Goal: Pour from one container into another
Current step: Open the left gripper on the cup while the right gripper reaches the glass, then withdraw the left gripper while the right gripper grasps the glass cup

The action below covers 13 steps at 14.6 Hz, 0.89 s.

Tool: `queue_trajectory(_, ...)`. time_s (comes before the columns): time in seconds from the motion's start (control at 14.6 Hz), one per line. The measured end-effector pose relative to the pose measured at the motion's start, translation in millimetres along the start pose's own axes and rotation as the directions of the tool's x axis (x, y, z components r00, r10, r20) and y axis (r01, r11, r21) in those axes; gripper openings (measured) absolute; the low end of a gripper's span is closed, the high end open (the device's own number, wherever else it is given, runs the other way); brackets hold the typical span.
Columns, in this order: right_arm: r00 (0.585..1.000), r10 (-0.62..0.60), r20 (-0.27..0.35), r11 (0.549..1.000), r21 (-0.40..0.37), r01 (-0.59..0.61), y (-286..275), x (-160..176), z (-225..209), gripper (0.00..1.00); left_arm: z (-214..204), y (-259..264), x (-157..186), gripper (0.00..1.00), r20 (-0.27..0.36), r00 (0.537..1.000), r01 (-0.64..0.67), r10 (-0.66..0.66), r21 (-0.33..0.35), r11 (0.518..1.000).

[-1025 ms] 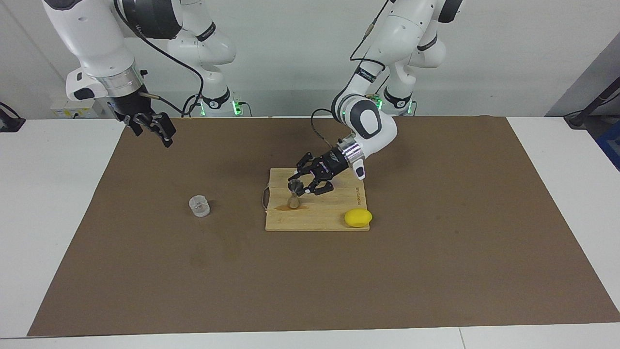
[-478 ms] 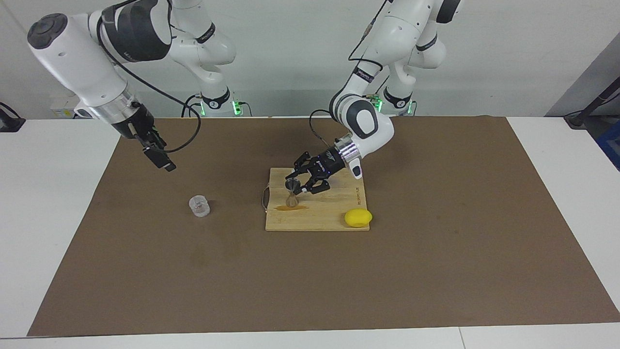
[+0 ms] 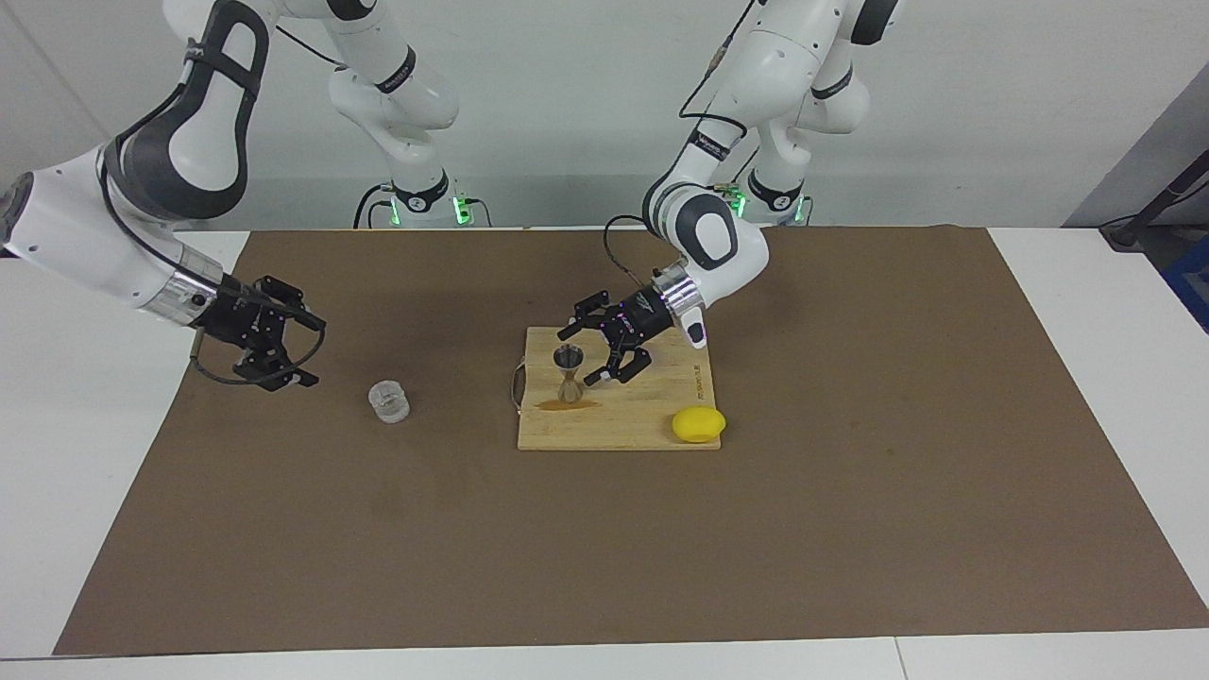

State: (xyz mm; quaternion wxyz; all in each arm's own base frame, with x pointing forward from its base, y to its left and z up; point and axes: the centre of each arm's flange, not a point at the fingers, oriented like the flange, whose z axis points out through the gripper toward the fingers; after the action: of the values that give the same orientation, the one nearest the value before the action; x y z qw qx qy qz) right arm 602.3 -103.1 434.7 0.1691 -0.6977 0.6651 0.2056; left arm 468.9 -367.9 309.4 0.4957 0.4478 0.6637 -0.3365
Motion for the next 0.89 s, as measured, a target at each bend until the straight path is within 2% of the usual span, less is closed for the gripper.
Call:
queue_trajectory(0.34,0.995,0.053,0.087,0.998,0.011,-0.054,14,40,67,1.0,-24,0,-57,1.0,0.056,0.994,-0.097,0.097,-0.02,0.995)
queue_trajectory(0.48,0.994,0.034,0.105,0.999,0.0,-0.034,18,61,88,1.0,-43,22,-66,1.0,0.02,0.978,-0.206,0.206,-0.012,0.979)
queue_trajectory(0.62,0.989,0.012,0.15,1.0,0.012,-0.014,19,93,110,1.0,-65,55,-61,1.0,-0.041,0.951,-0.308,0.307,0.003,0.952)
queue_trajectory(0.75,0.984,0.006,0.176,1.0,0.018,-0.009,21,117,128,1.0,-92,91,-54,1.0,-0.1,0.908,-0.405,0.406,0.037,0.914)
queue_trajectory(0.89,0.981,0.006,0.194,1.0,0.011,-0.008,20,119,141,1.0,-124,128,-49,1.0,-0.143,0.847,-0.502,0.512,0.102,0.859)
